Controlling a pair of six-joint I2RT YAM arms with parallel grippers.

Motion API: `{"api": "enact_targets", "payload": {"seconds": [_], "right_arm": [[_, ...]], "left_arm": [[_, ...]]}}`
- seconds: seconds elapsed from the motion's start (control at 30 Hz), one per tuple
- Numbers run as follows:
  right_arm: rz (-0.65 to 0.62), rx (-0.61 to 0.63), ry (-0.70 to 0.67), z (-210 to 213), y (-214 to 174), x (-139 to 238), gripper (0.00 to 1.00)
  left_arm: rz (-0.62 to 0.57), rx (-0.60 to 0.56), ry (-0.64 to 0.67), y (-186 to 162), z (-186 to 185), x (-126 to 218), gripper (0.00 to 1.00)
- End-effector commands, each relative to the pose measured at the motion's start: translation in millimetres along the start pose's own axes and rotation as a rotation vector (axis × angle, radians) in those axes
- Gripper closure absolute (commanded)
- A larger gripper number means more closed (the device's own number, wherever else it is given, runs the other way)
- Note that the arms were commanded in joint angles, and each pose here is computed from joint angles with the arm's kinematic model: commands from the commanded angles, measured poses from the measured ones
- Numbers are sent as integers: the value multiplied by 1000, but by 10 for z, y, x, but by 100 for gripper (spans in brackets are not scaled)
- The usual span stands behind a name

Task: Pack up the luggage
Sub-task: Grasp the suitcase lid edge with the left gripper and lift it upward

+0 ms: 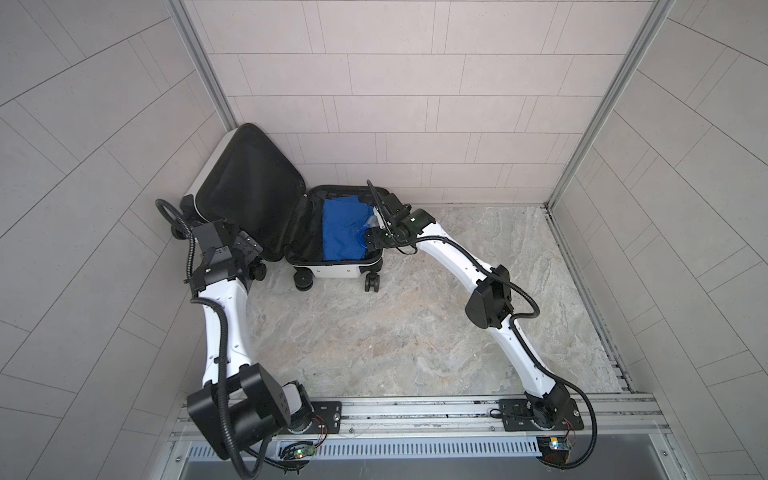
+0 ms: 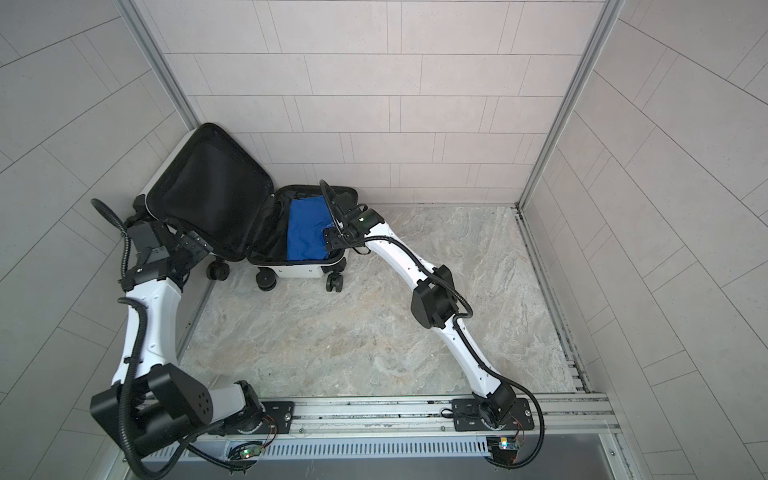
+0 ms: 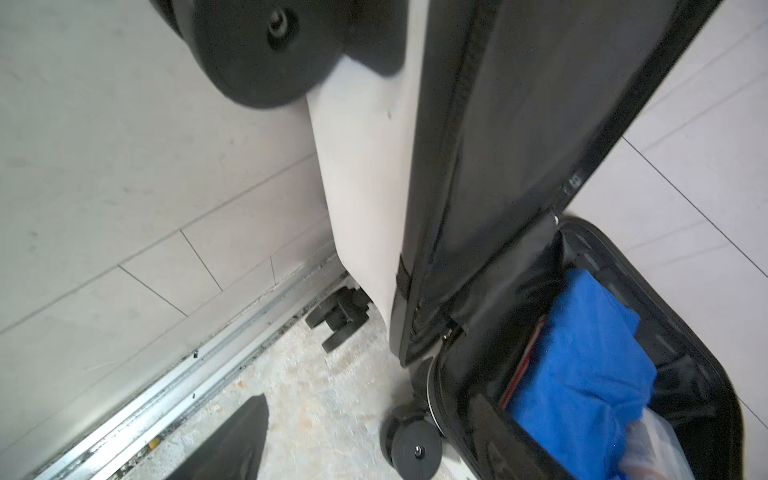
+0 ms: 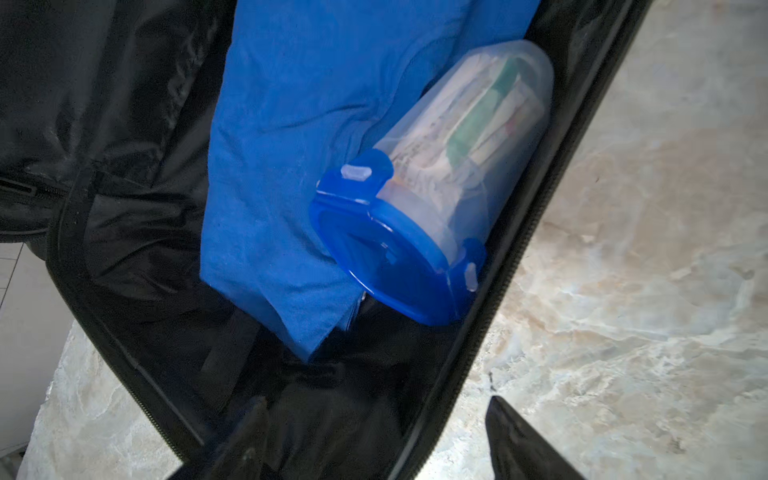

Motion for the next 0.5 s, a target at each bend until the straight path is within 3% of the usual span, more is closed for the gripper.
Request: {"api": "enact_targets", "payload": {"seconds": [0.0,0.47], "right_arm": [[28,-30,28,2,-37,-56,16],[78,-83,45,-72,-149,-332,21]], "left_arm": [[-99,-39,84,267,12,-55,20],[-102,-96,93,583,-167,-541,34]]}}
Point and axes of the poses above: each gripper's point midway between its finger pads, its own x axis back along the fingers, its own z axis along the line the jaws close on, y = z × x, the point moved 7 cm from there along x, back along the fingers, and after that the axes turned 1 degree about -x, right-handed, at the moved point
